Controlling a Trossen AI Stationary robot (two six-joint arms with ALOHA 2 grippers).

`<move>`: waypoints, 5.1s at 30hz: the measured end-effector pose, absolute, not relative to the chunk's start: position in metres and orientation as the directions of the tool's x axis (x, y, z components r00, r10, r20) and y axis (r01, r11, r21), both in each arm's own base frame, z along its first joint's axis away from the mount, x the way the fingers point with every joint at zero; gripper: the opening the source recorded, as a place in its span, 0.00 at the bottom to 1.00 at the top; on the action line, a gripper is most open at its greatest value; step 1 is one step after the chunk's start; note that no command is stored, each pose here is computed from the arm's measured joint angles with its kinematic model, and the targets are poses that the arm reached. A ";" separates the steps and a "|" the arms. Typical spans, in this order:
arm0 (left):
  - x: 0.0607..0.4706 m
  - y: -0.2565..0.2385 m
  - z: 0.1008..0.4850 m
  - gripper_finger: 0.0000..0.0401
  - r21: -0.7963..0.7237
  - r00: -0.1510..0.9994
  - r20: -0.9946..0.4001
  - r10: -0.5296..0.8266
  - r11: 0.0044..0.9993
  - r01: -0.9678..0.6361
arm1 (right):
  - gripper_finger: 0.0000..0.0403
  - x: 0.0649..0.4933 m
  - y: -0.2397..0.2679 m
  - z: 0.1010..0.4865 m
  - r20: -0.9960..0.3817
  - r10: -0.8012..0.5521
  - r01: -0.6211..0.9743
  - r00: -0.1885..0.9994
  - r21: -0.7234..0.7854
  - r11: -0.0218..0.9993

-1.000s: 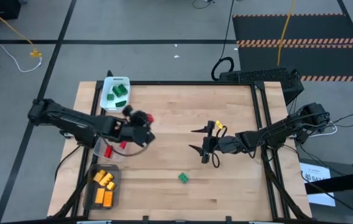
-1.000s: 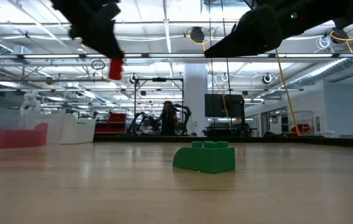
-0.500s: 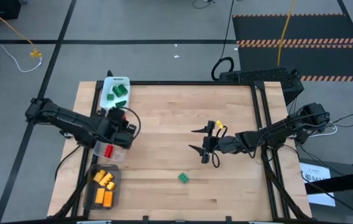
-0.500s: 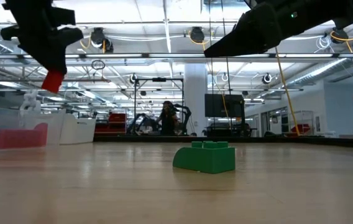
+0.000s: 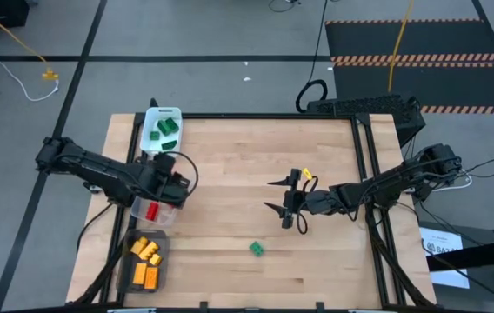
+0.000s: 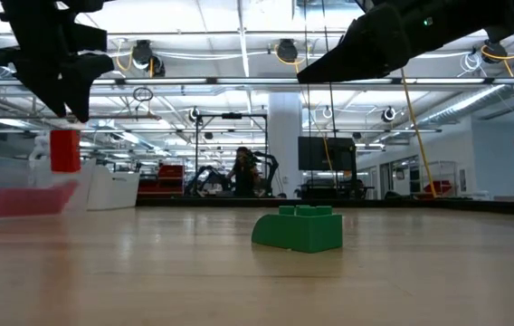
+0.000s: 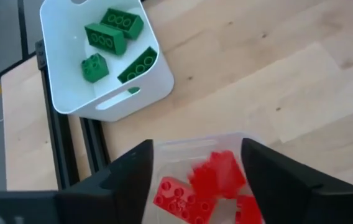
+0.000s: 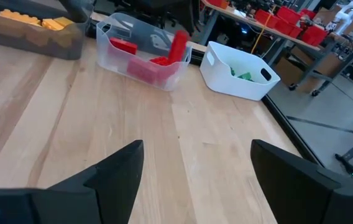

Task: Sort & place blocks by color
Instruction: Put the red game piece into the transparent bin, then put the green game piece into the white bin

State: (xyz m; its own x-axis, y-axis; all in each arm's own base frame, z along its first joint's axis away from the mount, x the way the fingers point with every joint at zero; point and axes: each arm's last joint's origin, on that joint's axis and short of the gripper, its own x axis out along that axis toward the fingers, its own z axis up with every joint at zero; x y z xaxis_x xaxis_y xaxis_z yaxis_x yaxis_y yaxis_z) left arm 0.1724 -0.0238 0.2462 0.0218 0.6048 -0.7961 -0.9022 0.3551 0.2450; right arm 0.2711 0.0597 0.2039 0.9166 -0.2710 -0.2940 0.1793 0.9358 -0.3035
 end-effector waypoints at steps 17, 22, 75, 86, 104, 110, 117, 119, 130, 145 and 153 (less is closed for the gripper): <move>0.223 -0.042 0.259 0.74 0.094 0.490 -0.735 0.469 0.786 -0.611 | 0.71 0.269 0.059 0.198 -0.353 -0.272 0.174 0.895 -0.286 0.942; 0.256 -0.073 0.280 0.71 0.100 0.808 -0.534 0.249 0.968 -0.232 | 0.71 0.268 0.059 0.197 -0.363 -0.267 0.177 0.893 -0.264 0.948; 0.403 -0.120 0.141 0.63 -0.021 0.487 -0.787 -0.380 0.804 0.594 | 0.71 0.207 0.060 0.252 -0.324 -0.263 0.222 0.909 -0.158 0.962; 0.411 -0.120 0.122 0.63 0.018 0.507 -0.784 -0.359 0.803 0.596 | 0.71 0.208 0.060 0.253 -0.312 -0.261 0.227 0.913 -0.142 0.963; 0.389 -0.089 0.166 0.22 0.224 0.500 -0.866 0.011 0.902 0.369 | 0.71 0.205 0.059 0.248 -0.358 -0.269 0.225 0.894 -0.159 0.961; 0.376 -0.059 0.216 0.04 0.219 0.558 -0.829 0.038 0.940 0.262 | 0.71 0.203 0.058 0.243 -0.405 -0.277 0.236 0.871 -0.149 0.960; 0.378 -0.061 0.226 0.22 0.179 0.610 -0.791 -0.052 0.933 0.312 | 0.71 0.201 0.057 0.240 -0.437 -0.283 0.242 0.854 -0.148 0.959; 0.384 -0.067 0.218 0.31 0.175 0.619 -0.783 -0.063 0.932 0.317 | 0.71 0.200 0.057 0.239 -0.445 -0.284 0.240 0.849 -0.154 0.958; 0.413 -0.096 0.156 0.77 0.131 0.628 -0.755 -0.190 0.894 0.428 | 0.71 0.201 0.057 0.239 -0.439 -0.283 0.241 0.853 -0.149 0.959; 0.424 -0.087 0.144 0.69 0.120 0.646 -0.717 -0.263 0.866 0.486 | 0.71 0.202 0.058 0.241 -0.423 -0.280 0.256 0.862 -0.112 0.960; 0.428 -0.083 0.124 0.66 0.047 0.613 -0.722 -0.321 0.861 0.507 | 0.71 0.202 0.058 0.241 -0.430 -0.257 0.237 0.865 -0.101 0.966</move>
